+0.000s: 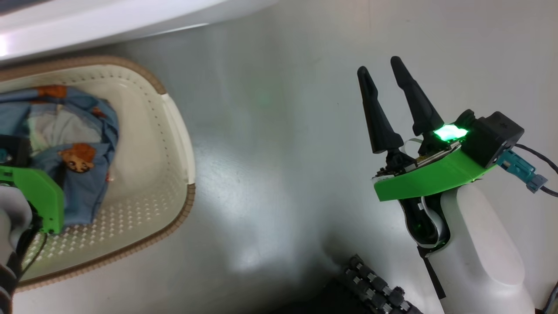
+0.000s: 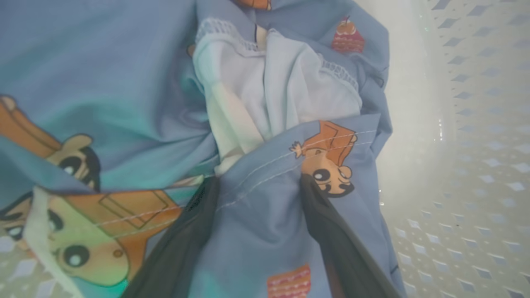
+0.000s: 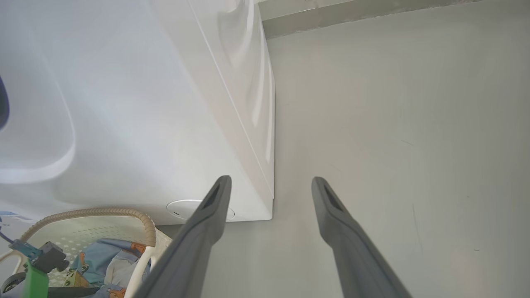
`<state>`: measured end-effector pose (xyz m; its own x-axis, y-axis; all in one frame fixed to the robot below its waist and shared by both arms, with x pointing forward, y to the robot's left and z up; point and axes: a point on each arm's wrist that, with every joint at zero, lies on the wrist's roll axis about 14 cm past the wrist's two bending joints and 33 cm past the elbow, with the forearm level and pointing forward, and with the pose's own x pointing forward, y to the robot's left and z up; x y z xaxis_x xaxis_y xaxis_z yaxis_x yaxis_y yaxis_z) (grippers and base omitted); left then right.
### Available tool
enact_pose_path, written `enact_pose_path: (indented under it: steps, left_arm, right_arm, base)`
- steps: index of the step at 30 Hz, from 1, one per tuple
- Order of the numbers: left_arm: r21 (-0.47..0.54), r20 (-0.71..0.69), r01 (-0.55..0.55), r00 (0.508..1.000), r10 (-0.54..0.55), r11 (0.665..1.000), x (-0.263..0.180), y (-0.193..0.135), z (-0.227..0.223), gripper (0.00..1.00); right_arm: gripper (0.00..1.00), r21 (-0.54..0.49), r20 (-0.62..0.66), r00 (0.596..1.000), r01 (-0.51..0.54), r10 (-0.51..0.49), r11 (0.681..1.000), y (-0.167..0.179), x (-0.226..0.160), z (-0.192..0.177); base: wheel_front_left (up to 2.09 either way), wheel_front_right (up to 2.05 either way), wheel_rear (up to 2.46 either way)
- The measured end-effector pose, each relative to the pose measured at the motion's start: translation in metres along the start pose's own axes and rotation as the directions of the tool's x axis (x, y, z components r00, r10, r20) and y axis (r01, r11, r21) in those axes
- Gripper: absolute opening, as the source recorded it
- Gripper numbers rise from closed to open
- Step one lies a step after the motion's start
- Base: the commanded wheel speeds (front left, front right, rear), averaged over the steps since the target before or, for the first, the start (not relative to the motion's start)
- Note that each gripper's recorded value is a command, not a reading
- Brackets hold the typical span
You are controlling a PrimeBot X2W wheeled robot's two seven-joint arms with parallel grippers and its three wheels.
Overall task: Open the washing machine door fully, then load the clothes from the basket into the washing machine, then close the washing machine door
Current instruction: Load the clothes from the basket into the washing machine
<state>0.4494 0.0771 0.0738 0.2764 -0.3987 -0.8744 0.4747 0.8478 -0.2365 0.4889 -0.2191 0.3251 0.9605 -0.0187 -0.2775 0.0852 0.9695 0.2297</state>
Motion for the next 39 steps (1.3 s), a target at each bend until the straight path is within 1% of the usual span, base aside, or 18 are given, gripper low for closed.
enact_pose_path:
  steps: [7, 11, 15, 16, 17, 18, 28, 31, 35, 39]
  left_arm:
    - [0.067, -0.078, -0.027, 0.996, 0.032, 0.997, 0.018, 0.007, -0.014, 1.0]
    - [0.066, -0.142, -0.002, 0.99, 0.012, 0.998, 0.023, -0.003, -0.02, 1.0]
    - [0.069, -0.152, 0.004, 0.988, 0.006, 0.998, 0.022, -0.006, -0.019, 1.0]
    - [0.071, -0.155, 0.007, 0.988, 0.004, 0.997, 0.022, -0.006, -0.019, 0.96]
    - [0.069, -0.154, 0.009, 0.988, 0.002, 0.998, 0.021, -0.007, -0.018, 0.45]
    - [0.068, -0.15, 0.01, 0.989, 0.001, 0.998, 0.021, -0.008, -0.017, 0.0]
    - [0.044, -0.055, 0.0, 0.998, 0.002, 0.999, 0.012, -0.009, 0.01, 0.0]
    - [0.049, -0.028, 0.008, 1.0, -0.007, 0.999, 0.005, -0.014, 0.016, 0.0]
    - [0.025, 0.014, 0.016, 1.0, -0.016, 1.0, -0.007, -0.021, 0.023, 0.0]
    - [0.004, 0.077, 0.039, 0.996, -0.039, 0.999, -0.023, -0.034, 0.033, 0.0]
  right_arm:
    - [1.0, -0.014, -0.024, 1.0, 0.019, -0.02, 1.0, -0.008, -0.002, -0.009]
    - [1.0, -0.016, -0.03, 0.999, 0.02, -0.02, 1.0, -0.009, -0.003, -0.011]
    - [1.0, -0.016, -0.027, 1.0, 0.014, -0.014, 1.0, -0.006, -0.003, -0.008]
    - [1.0, -0.016, -0.025, 1.0, 0.013, -0.014, 1.0, -0.006, -0.004, -0.008]
    - [1.0, -0.016, -0.023, 1.0, 0.013, -0.013, 1.0, -0.006, -0.004, -0.007]
    - [1.0, -0.015, -0.022, 1.0, 0.012, -0.013, 1.0, -0.006, -0.004, -0.006]
    - [1.0, -0.009, 0.011, 1.0, 0.001, -0.001, 1.0, 0.0, -0.004, 0.007]
    - [1.0, -0.006, 0.029, 1.0, -0.006, 0.006, 1.0, 0.003, -0.004, 0.015]
    - [1.0, -0.001, 0.058, 0.998, -0.013, 0.013, 1.0, 0.006, -0.006, 0.028]
    - [1.0, 0.003, 0.09, 0.996, -0.017, 0.017, 1.0, 0.009, -0.009, 0.042]
  base:
    - [0.0, 0.0, 0.0]
    - [0.0, 0.0, 0.0]
    - [0.0, 0.0, 0.0]
    - [0.0, 0.0, 0.0]
    - [0.0, 0.0, 0.0]
    - [0.0, 0.0, 0.0]
    - [0.0, 0.0, 0.0]
    - [0.0, 0.0, 0.0]
    - [0.0, 0.0, 0.0]
    - [0.0, 0.0, 0.0]
